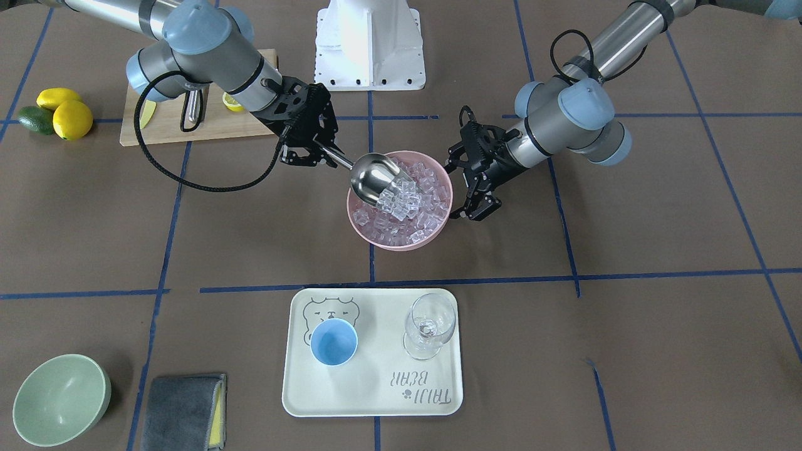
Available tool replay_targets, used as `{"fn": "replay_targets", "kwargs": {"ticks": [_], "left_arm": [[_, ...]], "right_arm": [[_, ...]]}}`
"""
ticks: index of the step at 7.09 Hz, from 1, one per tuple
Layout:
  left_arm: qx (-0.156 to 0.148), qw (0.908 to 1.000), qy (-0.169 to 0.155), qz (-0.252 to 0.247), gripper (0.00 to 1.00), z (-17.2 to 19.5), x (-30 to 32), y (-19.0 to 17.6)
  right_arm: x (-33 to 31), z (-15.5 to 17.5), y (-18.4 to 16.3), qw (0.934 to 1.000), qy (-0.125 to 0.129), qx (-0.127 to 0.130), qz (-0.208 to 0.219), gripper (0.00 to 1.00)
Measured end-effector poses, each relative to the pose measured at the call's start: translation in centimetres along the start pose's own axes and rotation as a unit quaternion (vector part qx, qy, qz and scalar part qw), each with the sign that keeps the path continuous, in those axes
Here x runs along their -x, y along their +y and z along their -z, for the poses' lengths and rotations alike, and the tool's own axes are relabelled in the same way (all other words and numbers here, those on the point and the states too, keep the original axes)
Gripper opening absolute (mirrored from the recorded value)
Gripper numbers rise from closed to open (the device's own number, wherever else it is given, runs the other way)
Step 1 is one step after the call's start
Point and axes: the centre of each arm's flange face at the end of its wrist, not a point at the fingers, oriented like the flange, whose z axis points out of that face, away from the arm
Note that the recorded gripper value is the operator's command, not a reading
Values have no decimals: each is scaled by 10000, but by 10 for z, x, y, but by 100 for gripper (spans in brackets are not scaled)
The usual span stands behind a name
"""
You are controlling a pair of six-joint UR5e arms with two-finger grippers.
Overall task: Put ice in cup with scoop
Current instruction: 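Lift the filled scoop out toward the tray while the left gripper draws back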
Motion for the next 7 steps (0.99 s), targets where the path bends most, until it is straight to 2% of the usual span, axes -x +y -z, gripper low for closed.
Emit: {"fn": "replay_targets", "kwargs": {"ticks": [2,7], "left_arm": [[-30,9999,95,-14,100,14,1,10],[-48,10000,64,-17,100,20,5,10]], "right_arm": [[-1,2,6,9998,-70,-134,-129,0],[2,3,13,9972,-328,-555,-386,0]]}}
